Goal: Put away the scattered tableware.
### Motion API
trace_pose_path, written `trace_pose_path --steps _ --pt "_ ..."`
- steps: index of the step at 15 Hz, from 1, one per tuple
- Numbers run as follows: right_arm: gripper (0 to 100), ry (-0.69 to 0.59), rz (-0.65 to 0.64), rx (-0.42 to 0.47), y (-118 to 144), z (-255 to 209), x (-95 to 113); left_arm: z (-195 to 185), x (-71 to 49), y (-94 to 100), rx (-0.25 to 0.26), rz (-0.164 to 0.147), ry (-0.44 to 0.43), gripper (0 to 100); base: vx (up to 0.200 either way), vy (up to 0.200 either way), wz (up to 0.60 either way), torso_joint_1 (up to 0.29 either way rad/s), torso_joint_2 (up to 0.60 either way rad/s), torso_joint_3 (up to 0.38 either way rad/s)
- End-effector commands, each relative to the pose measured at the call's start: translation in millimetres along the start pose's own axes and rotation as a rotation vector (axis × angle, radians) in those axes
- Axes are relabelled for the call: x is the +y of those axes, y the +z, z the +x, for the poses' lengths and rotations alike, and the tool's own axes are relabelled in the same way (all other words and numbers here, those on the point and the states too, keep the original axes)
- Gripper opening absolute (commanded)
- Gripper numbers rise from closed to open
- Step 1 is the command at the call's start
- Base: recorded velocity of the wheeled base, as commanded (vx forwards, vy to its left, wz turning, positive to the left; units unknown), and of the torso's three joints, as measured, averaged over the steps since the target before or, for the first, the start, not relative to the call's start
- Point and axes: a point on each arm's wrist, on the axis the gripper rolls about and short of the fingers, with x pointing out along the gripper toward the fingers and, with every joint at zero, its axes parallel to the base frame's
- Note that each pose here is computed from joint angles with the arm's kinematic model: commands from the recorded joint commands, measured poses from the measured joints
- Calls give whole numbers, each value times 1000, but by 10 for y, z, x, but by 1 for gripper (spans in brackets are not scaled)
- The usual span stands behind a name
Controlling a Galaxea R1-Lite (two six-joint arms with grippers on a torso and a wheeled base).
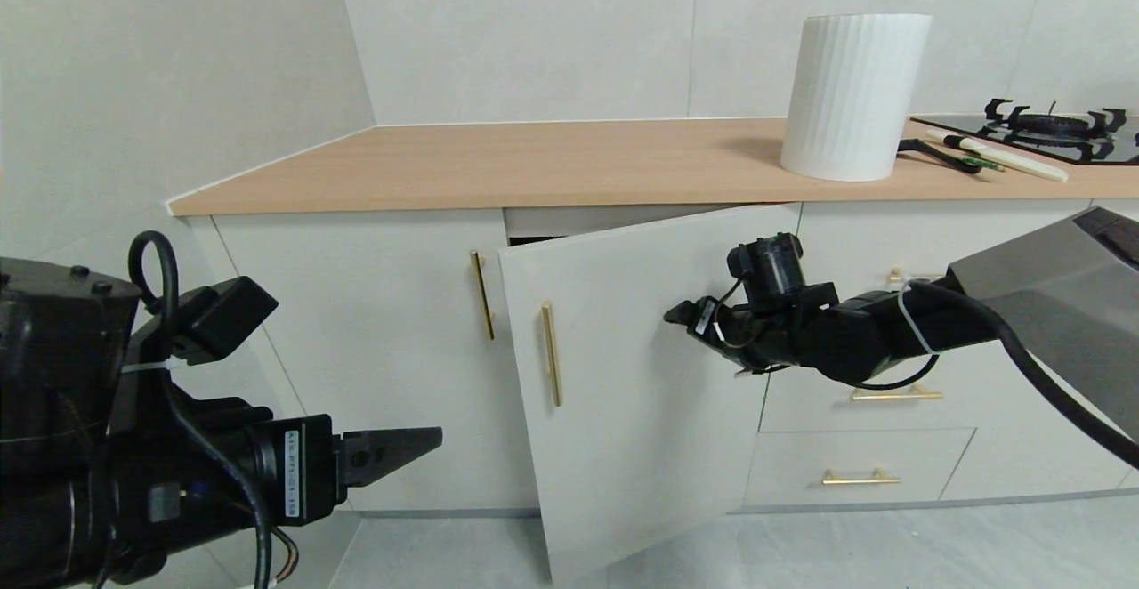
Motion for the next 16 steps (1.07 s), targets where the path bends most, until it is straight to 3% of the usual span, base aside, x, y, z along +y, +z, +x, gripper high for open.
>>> trace_pose_path --steps 1,7,16 --pt "100 -17 24 -21 12 120 -21 4 3 -7 3 1 3 100 0 0 0 0 0 0" --pt "100 -106 64 -127 72 412 -114 11 6 -16 9 1 2 100 0 0 0 0 0 0" --pt "100 -162 77 -196 140 560 -206 35 8 -26 19 2 5 100 0 0 0 0 0 0"
